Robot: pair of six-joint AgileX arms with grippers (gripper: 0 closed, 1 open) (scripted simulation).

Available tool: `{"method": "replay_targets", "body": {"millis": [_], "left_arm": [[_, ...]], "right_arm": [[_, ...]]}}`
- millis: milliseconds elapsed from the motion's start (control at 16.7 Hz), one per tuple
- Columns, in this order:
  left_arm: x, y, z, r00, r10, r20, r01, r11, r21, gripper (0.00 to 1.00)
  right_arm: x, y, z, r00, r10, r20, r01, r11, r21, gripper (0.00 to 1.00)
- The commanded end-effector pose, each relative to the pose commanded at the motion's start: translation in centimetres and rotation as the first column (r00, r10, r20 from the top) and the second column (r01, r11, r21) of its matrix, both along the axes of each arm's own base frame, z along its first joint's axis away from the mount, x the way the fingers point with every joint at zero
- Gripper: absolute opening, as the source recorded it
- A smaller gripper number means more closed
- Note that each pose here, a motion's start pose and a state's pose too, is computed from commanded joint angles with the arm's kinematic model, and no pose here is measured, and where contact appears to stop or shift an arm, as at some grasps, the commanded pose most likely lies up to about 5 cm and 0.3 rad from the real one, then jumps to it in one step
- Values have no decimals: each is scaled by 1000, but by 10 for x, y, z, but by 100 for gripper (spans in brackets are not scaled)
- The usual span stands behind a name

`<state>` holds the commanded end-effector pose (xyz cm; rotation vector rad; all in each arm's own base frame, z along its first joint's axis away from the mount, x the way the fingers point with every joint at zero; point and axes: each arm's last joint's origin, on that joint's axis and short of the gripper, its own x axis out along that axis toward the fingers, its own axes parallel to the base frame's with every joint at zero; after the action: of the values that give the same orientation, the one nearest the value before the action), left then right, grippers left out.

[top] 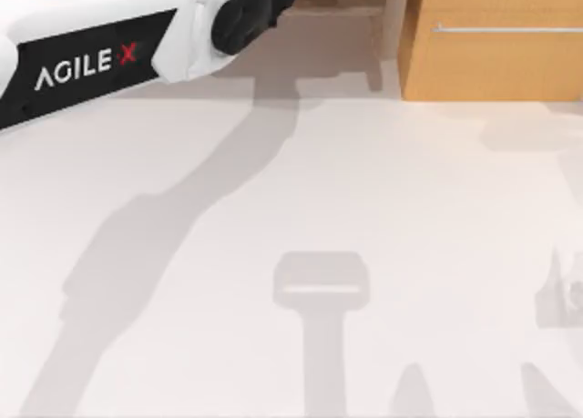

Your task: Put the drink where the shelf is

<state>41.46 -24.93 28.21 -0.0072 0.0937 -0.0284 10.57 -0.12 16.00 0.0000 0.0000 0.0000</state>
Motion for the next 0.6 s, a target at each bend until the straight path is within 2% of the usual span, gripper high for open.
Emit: {"method": "replay_targets", "body": {"millis": [360, 600], "left_arm": [[-1, -1, 2, 1000, -2, 4, 2, 1000, 0, 0], [20, -2, -15, 1000, 2, 1, -2, 1000, 1, 0]], "right_arm": [[0, 0, 0, 1000, 0, 0, 0, 1000, 0, 100], [0, 0, 0, 1000, 0, 0, 0, 1000, 0, 100]]}}
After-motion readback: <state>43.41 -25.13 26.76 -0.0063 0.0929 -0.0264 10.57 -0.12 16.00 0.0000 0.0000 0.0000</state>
